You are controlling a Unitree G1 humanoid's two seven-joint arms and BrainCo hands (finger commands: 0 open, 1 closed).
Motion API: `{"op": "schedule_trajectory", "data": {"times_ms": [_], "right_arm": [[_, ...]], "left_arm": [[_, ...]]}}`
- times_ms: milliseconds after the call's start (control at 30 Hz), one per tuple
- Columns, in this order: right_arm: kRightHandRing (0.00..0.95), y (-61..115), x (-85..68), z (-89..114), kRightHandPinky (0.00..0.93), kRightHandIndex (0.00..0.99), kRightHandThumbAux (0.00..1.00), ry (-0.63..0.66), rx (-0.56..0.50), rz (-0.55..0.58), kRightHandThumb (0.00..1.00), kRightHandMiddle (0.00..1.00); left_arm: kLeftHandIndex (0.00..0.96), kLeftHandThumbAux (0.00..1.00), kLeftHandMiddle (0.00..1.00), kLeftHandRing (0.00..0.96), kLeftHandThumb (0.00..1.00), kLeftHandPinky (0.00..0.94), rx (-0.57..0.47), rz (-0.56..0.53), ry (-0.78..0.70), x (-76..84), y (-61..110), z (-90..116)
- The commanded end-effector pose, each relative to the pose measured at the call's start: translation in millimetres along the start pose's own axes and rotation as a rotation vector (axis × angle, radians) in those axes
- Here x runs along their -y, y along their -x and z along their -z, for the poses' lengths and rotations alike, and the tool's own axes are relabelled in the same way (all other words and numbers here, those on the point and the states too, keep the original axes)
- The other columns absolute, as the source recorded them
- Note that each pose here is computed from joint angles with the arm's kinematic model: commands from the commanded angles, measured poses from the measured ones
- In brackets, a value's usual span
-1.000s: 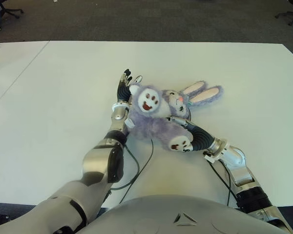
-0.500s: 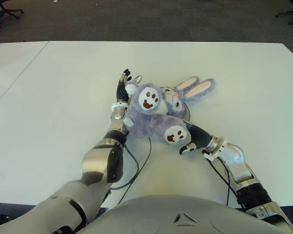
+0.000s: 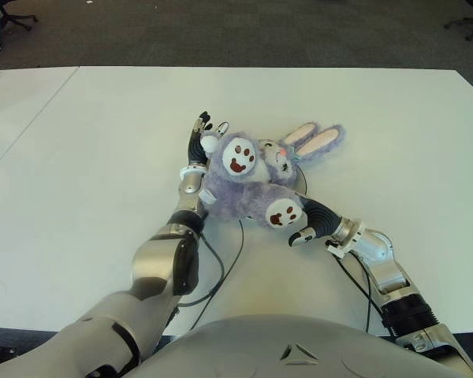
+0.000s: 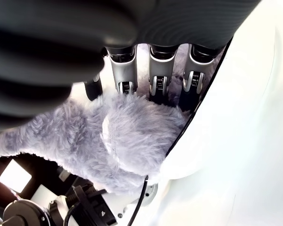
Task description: Put the doll into the plate.
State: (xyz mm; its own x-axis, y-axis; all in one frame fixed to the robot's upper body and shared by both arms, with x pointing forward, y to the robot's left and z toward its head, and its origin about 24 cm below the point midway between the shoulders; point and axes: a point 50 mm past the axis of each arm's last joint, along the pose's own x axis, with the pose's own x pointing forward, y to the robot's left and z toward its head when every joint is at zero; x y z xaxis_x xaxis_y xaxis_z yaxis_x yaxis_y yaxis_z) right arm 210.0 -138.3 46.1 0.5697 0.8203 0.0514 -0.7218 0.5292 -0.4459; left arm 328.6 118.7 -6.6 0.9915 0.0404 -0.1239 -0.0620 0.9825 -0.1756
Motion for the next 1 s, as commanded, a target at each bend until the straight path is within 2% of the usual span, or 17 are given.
{"op": "schedule_trajectory", "data": {"times_ms": [33,233,667,733,800,867,1000], "right_arm": [[0.000,5.9,-13.1,20.0,0.000,0.000,0.379,-0.075,-0.141,-0.082,0.003,0.000],[0.000,4.3,-10.6,17.1,0.000,0.000,0.381,-0.071,-0.126,-0.083,0.004,0.000],[0.000,3.9,-5.6,16.9,0.000,0.000,0.366,-0.083,-0.101,-0.058,0.006,0.000],[0.000,3.2,4.5,23.4,0.000,0.000,0.358,-0.082,-0.106,-0.041,0.010,0.000],[0.000,-0.7,49.0,28.2,0.000,0.000,0.324,-0.042,-0.089,0.029,0.027,0.000],[0.000,-0.3,82.4,22.7,0.000,0.000,0.309,0.002,-0.056,0.103,0.034,0.000],[0.000,1.1,109.2,16.3,0.000,0.000,0.291,0.035,-0.019,0.167,0.033,0.000]], "left_arm": [[0.000,0.622,0.013,0.003,0.000,0.000,-0.475,-0.098,0.045,-23.6,70.8,100.4],[0.000,0.592,0.011,0.004,0.000,0.010,-0.467,-0.105,0.039,-25.7,68.5,98.1],[0.000,0.618,0.015,0.002,0.000,0.000,-0.482,-0.097,0.019,-24.1,70.6,100.6],[0.000,0.621,0.016,0.002,0.000,0.000,-0.484,-0.098,0.019,-24.3,70.6,100.6],[0.004,0.625,0.019,0.007,0.000,0.000,-0.489,-0.103,0.026,-25.0,70.4,100.7],[0.004,0.621,0.019,0.007,0.000,0.000,-0.488,-0.102,0.032,-25.4,70.2,100.6],[0.000,0.602,0.012,0.002,0.000,0.000,-0.481,-0.094,0.032,-25.2,70.0,100.0]]}}
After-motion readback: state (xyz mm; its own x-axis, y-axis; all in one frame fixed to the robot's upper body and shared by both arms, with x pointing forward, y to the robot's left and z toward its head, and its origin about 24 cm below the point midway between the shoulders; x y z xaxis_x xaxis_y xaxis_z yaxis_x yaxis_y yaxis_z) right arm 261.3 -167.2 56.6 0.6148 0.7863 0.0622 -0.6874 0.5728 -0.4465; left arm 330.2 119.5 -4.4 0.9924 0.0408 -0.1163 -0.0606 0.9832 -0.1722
